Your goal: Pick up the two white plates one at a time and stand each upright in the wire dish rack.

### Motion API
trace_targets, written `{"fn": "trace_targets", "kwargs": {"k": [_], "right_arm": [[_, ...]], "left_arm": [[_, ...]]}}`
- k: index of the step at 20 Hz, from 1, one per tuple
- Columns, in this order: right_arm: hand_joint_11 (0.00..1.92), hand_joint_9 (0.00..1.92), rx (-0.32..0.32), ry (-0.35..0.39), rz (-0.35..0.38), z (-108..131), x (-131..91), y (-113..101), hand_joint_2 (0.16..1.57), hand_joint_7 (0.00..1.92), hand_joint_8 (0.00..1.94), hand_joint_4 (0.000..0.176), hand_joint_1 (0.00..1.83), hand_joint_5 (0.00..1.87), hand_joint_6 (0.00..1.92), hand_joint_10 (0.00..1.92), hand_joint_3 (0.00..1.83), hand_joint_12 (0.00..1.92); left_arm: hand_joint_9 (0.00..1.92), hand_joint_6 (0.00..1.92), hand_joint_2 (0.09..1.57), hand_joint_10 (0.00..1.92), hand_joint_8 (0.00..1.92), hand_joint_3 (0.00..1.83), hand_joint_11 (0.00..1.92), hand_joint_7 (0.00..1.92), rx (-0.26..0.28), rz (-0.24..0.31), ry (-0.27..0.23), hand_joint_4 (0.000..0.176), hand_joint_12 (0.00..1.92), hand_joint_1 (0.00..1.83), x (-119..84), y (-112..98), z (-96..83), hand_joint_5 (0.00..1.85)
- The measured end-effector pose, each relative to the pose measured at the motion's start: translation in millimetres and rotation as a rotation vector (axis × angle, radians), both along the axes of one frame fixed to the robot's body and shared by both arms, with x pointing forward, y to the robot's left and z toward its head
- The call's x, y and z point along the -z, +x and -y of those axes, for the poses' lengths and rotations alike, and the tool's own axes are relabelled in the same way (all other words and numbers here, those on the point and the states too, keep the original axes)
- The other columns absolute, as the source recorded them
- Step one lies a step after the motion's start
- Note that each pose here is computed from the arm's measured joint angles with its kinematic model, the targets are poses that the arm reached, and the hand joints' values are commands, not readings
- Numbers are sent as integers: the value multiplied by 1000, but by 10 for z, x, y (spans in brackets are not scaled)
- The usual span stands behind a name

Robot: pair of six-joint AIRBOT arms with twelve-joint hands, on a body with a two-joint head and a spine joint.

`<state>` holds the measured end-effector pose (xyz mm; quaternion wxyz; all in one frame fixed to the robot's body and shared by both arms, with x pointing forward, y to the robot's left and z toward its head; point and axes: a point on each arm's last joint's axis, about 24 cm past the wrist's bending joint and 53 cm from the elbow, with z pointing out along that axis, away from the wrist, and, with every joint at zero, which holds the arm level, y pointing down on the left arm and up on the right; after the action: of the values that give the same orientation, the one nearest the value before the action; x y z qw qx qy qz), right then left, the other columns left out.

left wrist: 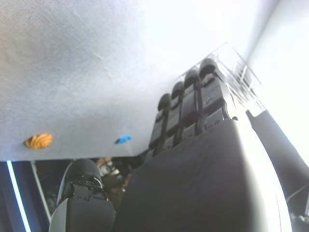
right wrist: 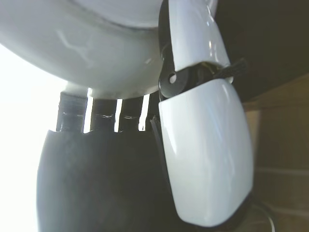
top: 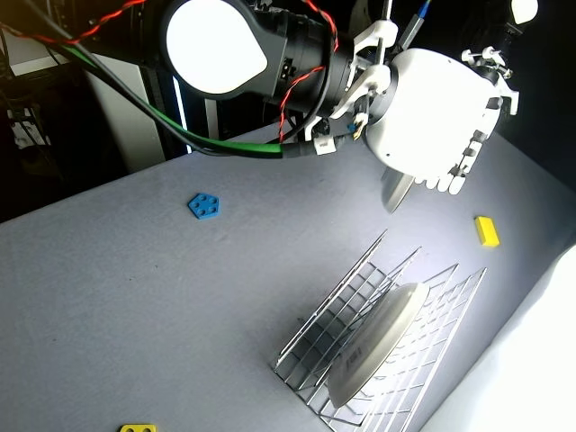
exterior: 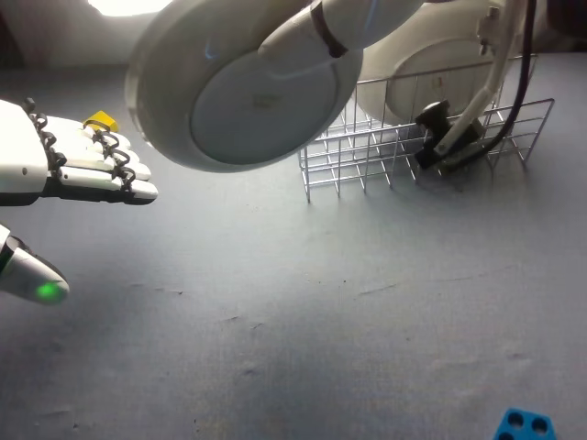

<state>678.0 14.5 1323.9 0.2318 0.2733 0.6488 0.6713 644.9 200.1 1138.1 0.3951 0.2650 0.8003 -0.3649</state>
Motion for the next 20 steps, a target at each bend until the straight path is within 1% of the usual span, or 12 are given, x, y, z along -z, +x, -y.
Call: {"fn": "trace_targets", "kwargs": {"k": [3,5,6,8,12,13,16,17,19,20], "right_arm": [[872,886,8,9,-15,37,-8,14,1121,984,884,0,1367,916,1141,1155,0,970],[888,884,14,16,-11,71,-55,26,1124,973,896,0,1367,912,1147,1160,0,969],[905,897,17,23,-5,90,-91,31,1122,974,890,0,1368,916,1142,1146,0,954],[950,909,22,16,5,111,-96,45,1112,1008,842,0,1371,926,1128,1118,0,929],[920,881,28,2,16,135,-88,63,1121,983,871,0,1368,924,1146,1151,0,931],[897,878,34,-5,24,158,-90,88,1122,978,884,0,1367,927,1138,1156,0,931],[903,892,56,-1,25,240,-98,171,1117,1003,859,0,1370,922,1135,1135,0,970],[903,875,65,1,27,274,-104,204,1120,989,880,0,1368,927,1137,1153,1,967],[894,870,70,0,38,303,-118,220,1121,993,881,0,1368,923,1144,1151,1,961],[895,875,69,0,47,305,-125,217,1122,983,887,0,1367,923,1137,1156,1,961]], "left_arm": [[34,12,1094,11,15,3,2,52,5,-2,-2,0,1,0,1,-13,15,47],[21,4,1085,5,5,0,0,32,4,-2,-1,0,0,0,2,-11,14,30],[34,11,1091,9,9,1,0,44,5,-2,-1,0,0,0,2,-12,14,50],[14,0,1086,0,0,0,0,23,5,-2,-2,0,0,0,2,-15,20,31],[22,7,1100,4,8,5,0,41,6,-7,4,0,0,0,26,-27,11,48],[52,10,1099,13,15,3,22,72,6,-8,3,0,12,0,27,-28,11,67],[17,0,1094,1,1,1,0,36,5,-8,4,0,0,0,30,-28,9,34],[78,3,1099,8,5,1,42,99,5,-11,6,0,36,0,40,-32,6,91],[73,0,1102,1,0,2,29,95,3,-13,8,0,37,0,50,-36,-8,88],[39,0,1097,0,0,0,0,59,3,-13,9,0,29,0,51,-36,-13,59]]}}
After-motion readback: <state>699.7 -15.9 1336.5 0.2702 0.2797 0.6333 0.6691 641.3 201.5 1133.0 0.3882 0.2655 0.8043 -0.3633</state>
